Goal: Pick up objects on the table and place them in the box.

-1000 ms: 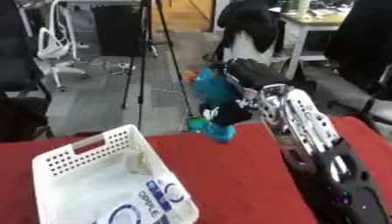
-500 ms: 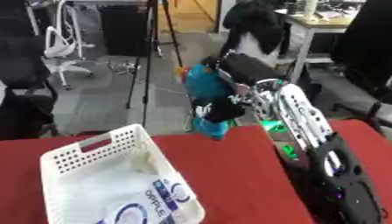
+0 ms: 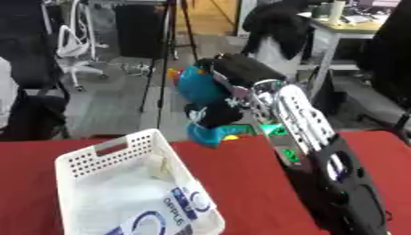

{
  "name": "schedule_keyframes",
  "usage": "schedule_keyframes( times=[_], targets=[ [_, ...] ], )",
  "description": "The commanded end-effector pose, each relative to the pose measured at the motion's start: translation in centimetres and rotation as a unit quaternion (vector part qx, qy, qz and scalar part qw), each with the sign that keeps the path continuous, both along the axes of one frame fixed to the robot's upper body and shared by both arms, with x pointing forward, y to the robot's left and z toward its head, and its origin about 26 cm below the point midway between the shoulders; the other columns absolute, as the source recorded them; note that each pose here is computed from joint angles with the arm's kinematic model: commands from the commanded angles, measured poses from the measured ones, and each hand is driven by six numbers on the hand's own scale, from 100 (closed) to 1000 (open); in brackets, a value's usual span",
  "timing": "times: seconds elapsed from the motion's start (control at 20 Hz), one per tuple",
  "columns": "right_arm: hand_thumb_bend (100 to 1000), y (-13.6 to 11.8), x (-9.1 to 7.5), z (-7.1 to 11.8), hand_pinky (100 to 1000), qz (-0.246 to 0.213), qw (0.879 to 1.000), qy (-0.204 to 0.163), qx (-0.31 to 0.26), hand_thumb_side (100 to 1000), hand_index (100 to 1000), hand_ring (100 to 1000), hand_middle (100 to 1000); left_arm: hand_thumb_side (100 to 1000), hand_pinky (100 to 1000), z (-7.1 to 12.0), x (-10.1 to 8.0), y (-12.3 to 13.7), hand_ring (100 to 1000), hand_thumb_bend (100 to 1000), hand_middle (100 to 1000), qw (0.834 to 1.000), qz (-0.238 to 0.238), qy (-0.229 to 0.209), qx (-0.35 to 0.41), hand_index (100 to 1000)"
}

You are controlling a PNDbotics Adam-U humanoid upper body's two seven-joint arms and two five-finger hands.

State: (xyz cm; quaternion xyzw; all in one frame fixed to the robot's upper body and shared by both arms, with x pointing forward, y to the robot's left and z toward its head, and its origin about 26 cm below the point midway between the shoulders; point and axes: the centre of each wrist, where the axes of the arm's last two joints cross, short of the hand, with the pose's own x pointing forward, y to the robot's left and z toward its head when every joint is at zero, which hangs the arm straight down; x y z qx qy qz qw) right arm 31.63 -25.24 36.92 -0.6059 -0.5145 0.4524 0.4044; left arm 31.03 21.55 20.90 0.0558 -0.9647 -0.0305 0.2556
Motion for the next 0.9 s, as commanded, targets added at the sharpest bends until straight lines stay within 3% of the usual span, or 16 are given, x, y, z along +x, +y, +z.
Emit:
schedule_keyframes(
  times=[0.05, 0.9],
  targets=[
    [100, 0.1, -0.4, 1.0, 319, -0.005, 1.000, 0.006, 0.015, 476, 381, 370, 303, 1000, 815, 0.9, -0.1, -0.1, 796, 100, 801, 1.000, 0.001, -0.017, -0.001, 811],
    [100, 1.3, 0.8, -0.2, 312, 0.037, 0.998, 0.043, 0.019, 464, 378, 367, 299, 1000, 798, 2.3, 0.2, -0.5, 783, 100, 778, 0.997, 0.024, -0.049, -0.049, 796]
  ],
)
